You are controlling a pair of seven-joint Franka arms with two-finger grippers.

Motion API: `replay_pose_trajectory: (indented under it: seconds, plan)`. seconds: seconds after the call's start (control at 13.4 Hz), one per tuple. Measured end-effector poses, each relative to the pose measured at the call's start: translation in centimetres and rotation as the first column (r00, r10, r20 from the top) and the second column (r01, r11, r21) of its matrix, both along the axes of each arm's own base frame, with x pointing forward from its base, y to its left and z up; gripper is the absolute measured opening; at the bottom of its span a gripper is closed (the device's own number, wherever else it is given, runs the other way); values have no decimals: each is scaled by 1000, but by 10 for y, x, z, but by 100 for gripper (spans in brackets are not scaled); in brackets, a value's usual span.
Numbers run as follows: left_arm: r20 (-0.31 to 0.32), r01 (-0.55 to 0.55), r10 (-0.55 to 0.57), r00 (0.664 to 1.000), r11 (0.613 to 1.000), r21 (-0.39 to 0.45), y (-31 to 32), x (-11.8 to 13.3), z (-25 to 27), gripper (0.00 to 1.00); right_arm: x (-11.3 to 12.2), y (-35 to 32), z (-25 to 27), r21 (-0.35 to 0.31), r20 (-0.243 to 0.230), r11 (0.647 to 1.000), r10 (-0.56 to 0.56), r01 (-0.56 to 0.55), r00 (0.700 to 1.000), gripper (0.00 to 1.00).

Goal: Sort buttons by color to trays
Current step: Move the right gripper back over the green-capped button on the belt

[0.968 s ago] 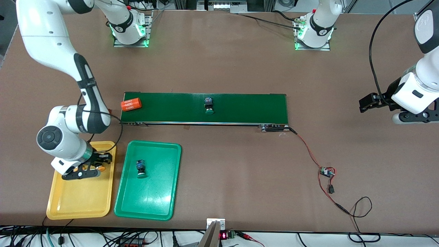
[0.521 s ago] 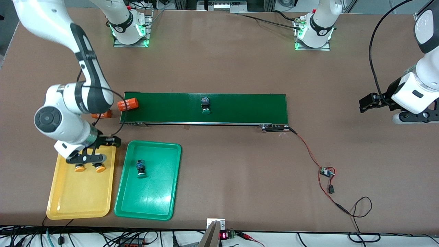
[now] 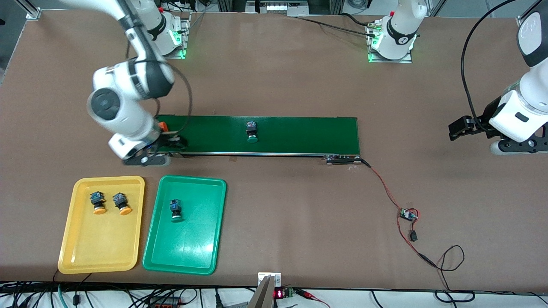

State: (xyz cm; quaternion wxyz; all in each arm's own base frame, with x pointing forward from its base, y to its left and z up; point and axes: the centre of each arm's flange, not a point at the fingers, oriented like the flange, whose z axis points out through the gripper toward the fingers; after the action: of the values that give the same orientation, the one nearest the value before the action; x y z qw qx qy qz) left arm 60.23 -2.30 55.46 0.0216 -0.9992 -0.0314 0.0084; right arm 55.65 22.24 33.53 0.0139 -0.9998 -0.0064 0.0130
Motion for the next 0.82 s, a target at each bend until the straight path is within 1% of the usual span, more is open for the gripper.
replay_pose_trajectory:
  seconds: [0.07, 0.22, 0.45, 0.67, 0.82]
  plan:
    - [-1, 0, 0, 1000, 1000, 0, 0, 0, 0, 100, -13, 22, -3, 12, 9, 1000, 10, -10, 1000, 100]
    - [-2, 8, -8, 1000, 1000, 0, 0, 0, 0, 100, -32, 49, -12, 29, 19, 999, 38, -39, 999, 100]
    - [-2, 13, -13, 1000, 1000, 0, 0, 0, -1, 100, -50, 66, -24, 36, 14, 998, 58, -59, 998, 100]
    - [-2, 14, -14, 1000, 1000, 0, 0, 0, -1, 100, -67, 89, -28, 45, 9, 998, 43, -43, 999, 100]
    - [-2, 15, -15, 1000, 1000, 0, 0, 0, -1, 100, -82, 103, -36, 49, 17, 998, 35, -36, 999, 100]
